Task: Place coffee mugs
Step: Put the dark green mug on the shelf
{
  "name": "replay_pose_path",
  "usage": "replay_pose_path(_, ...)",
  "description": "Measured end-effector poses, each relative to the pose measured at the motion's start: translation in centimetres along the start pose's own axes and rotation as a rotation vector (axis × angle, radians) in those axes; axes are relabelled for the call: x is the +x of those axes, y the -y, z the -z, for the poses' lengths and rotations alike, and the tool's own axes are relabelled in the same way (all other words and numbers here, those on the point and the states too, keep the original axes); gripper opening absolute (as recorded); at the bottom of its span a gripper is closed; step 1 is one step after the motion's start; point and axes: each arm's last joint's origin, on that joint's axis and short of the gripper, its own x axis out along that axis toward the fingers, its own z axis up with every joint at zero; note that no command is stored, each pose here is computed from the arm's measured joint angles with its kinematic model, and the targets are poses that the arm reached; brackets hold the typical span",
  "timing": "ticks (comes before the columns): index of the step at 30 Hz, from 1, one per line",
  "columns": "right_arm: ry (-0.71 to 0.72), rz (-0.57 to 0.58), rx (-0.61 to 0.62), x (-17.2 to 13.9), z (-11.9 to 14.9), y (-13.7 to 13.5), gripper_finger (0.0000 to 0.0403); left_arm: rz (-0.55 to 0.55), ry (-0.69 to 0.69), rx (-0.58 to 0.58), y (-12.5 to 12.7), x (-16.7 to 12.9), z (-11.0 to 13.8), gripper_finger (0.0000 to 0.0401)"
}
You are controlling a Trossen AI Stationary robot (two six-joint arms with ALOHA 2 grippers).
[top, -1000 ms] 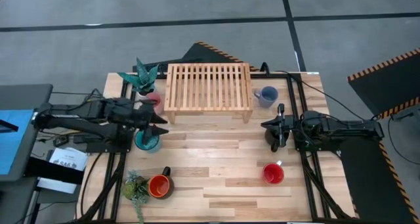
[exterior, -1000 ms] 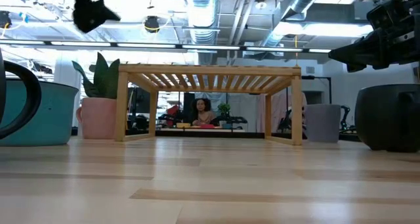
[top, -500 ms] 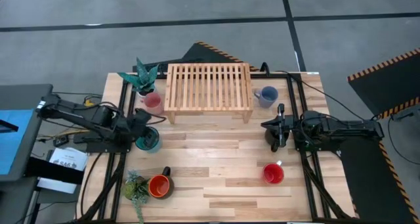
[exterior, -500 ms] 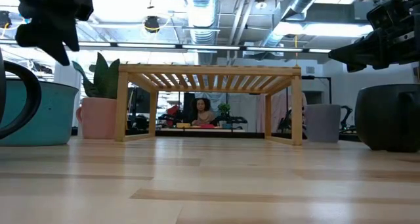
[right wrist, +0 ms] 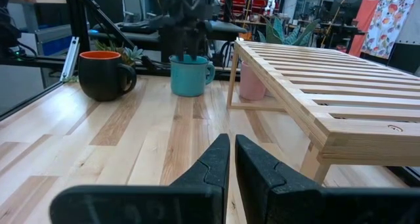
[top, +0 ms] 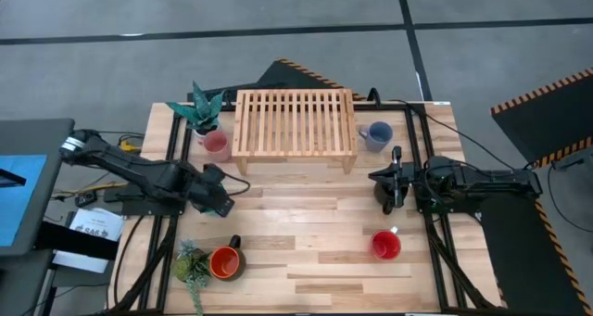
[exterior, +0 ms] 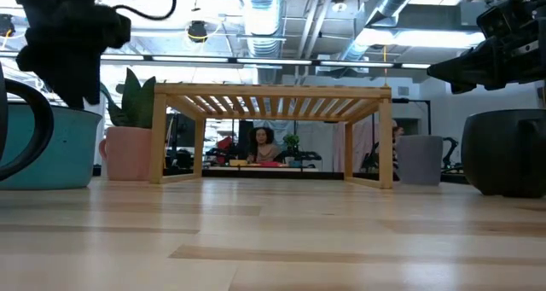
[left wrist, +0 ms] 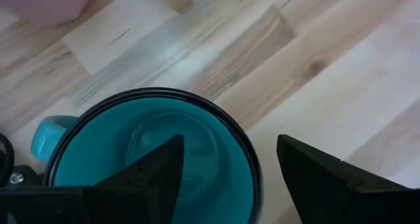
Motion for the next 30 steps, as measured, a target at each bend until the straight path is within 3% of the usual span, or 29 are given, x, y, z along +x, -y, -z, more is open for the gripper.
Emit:
replay_pose_path(16,0.0,0.0,0.0,0.0,0.0,0.0,0.0052,-0.151,-0.119,0.074,1.5,3.7,0.9,0.0218)
replay_pose_path(21,0.001,0.0,0.0,0.0,0.0,0.0,0.0052,-0.185,-0.162,0.113,1.8,4.7,1.2,0.0157)
replay_pose_path(27,0.0,0.0,0.0,0.0,0.0,0.0,0.0052,-0.159,-0.195,0.138,1.8,4.5,1.3,0.0026)
replay_pose_path(30,0.001,0.0,0.0,0.0,0.0,0.0,0.0052,-0.127,-0.182,0.13,1.6,3.8,1.1,0.0014)
